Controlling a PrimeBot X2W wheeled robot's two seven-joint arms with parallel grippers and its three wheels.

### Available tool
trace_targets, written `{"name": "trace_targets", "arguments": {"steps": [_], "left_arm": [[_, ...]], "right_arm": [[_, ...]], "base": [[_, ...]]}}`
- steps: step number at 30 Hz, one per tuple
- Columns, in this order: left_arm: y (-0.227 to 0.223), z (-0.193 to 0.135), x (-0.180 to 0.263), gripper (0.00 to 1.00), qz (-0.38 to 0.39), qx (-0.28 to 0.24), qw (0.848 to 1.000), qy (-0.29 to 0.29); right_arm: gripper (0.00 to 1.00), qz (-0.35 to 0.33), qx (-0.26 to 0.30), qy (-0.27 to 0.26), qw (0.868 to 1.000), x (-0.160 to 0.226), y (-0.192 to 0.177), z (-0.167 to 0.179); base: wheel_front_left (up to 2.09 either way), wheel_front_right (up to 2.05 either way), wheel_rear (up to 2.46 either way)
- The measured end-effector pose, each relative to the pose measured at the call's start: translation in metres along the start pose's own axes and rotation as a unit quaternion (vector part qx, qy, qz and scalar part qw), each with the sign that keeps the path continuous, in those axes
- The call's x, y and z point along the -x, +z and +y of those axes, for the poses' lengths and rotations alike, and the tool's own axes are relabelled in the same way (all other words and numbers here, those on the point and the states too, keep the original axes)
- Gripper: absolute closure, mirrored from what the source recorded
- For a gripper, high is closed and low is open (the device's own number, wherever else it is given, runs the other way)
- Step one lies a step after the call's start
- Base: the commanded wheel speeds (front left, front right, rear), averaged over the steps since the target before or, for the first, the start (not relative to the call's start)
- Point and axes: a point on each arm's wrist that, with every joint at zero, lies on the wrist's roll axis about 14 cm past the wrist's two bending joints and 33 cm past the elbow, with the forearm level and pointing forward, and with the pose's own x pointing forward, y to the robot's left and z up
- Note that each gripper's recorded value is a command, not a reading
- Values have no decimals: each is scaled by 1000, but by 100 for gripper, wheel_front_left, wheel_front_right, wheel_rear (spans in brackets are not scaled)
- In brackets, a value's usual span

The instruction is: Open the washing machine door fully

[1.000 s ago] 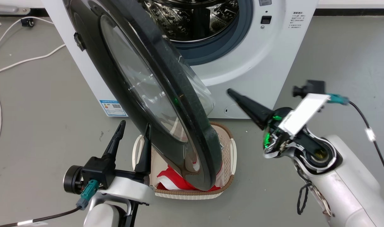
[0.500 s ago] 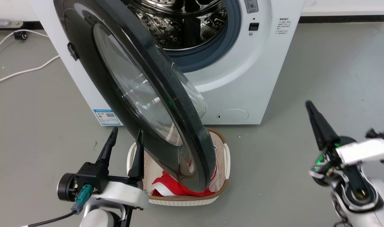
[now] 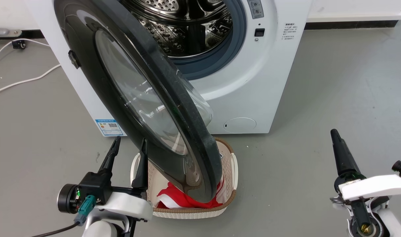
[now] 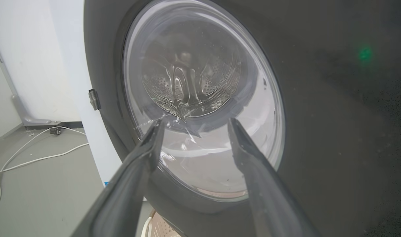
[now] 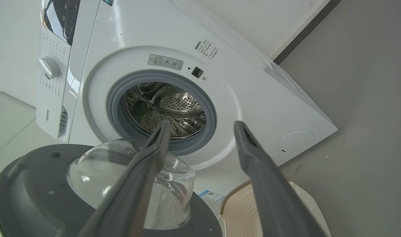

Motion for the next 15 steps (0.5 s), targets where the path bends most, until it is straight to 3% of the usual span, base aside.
{"name": "trace_targets", "arguments": {"steps": [4,7,10,15], "left_arm": [[3,1,1,0,-3,-4,1000,0],[5,2,2,0,-6,-4,1000,1],[5,1,4,0,-6,-4,1000,1],[5,2,6,0,-5,-5,1000,0]], "right_arm": [[0,-9,100,-1,995,-3,5,-6],[0,-33,198,7,980,-6,21,-3],[0,-61,307,31,949,-9,34,15],[0,-76,437,66,894,0,26,44]], "base": [[0,0,0],[0,0,0],[0,0,0],[0,0,0]]}}
